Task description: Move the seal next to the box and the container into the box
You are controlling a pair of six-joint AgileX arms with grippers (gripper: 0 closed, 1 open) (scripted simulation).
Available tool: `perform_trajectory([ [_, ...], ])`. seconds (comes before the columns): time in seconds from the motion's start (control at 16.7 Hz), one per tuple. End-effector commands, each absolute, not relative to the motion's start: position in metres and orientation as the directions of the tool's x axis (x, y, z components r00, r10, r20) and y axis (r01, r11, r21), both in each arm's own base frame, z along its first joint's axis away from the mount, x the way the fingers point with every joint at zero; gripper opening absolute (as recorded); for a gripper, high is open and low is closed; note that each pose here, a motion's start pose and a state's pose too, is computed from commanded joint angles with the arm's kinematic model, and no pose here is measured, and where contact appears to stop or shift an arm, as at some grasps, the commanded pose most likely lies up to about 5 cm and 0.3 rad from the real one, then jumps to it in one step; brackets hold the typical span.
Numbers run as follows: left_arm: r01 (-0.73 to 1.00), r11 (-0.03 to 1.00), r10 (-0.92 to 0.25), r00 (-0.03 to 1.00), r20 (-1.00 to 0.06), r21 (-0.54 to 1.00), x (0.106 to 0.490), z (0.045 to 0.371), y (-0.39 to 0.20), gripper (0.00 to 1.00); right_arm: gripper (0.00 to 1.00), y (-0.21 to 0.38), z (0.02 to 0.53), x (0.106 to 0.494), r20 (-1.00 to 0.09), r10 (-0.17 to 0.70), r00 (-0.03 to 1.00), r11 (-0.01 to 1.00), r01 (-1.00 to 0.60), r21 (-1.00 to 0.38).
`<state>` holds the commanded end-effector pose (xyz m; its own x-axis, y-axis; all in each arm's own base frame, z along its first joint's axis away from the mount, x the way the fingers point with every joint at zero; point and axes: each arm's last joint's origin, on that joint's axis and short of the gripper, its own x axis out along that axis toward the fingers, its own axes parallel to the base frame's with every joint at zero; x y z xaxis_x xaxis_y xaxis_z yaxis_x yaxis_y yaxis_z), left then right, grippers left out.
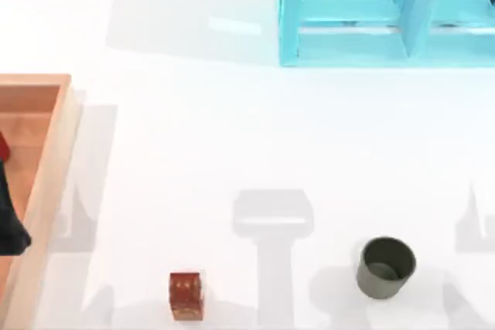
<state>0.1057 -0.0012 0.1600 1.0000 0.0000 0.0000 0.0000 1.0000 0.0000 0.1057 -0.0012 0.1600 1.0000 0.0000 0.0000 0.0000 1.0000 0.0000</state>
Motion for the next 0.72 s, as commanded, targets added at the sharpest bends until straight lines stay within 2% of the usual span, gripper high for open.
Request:
perform_trajectory([
  [0.18,0.006,1.0,-0.006,1.0,-0.01,-0.006,0.106,0.162,-0.002,1.0,1.0,-0.001,0.16,0.106,0.0,0.0,1.0,1.0,0.0,0.0],
  [0.36,0.049,0.997,-0.055,0.994,-0.092,-0.059,0.107,0.175,-0.007,1.0,1.0,-0.001,0.16,0.106,0.0,0.0,1.0,1.0,0.0,0.0],
  [0.54,0.097,0.984,-0.134,0.955,-0.266,-0.149,0.115,0.194,-0.018,1.0,1.0,-0.001,0.16,0.106,0.0,0.0,1.0,1.0,0.0,0.0],
  [0.72,0.114,0.966,-0.219,0.832,-0.51,-0.23,0.133,0.209,-0.038,1.0,1.0,-0.001,0.16,0.106,0.0,0.0,1.0,1.0,0.0,0.0],
])
